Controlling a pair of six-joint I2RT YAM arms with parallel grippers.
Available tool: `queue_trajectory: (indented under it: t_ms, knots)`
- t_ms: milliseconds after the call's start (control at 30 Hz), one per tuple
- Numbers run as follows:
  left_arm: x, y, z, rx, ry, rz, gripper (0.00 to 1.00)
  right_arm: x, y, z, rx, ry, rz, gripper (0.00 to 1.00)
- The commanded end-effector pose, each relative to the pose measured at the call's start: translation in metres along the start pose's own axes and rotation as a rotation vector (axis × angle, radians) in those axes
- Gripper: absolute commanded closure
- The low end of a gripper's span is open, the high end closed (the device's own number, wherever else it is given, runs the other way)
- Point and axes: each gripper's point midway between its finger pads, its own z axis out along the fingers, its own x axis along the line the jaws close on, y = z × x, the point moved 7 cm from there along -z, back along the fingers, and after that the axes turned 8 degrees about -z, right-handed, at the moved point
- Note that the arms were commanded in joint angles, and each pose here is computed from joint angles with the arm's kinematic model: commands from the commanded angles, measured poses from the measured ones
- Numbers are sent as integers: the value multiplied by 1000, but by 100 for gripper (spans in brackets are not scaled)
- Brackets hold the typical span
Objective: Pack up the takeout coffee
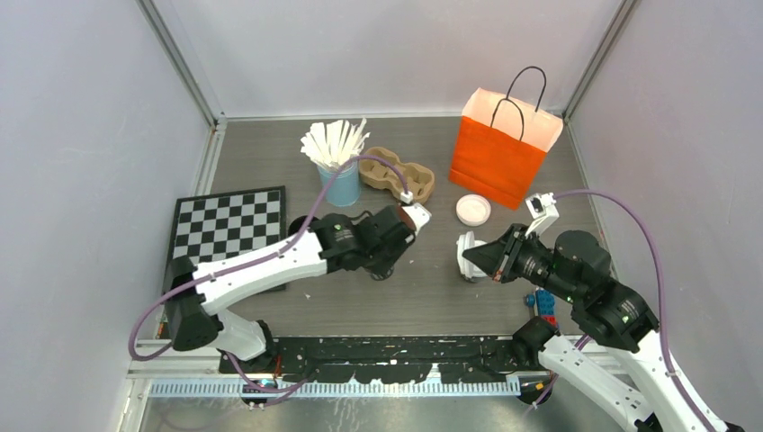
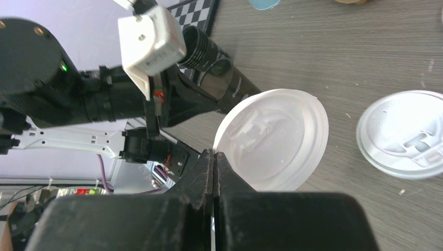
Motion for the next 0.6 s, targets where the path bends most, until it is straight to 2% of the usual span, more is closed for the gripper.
queue_trajectory:
  t_ms: [0, 100, 433, 500, 567]
  knots:
    - [-19, 8, 18, -90, 16, -32, 100, 2, 13, -21, -105, -40, -11, 100]
    - [-30, 3, 31, -74, 6, -27, 100, 1, 14, -27, -133, -44, -11, 100]
    - [-50, -15, 71, -29, 31, 6, 100, 0, 11, -20, -99, -46, -6, 100]
    - [-53, -17, 72, -24, 10, -5, 93, -1, 9, -18, -89, -51, -3, 100]
    - [-56, -12, 68, -49, -26, -26, 80, -1, 8, -19, -87, -45, -2, 100]
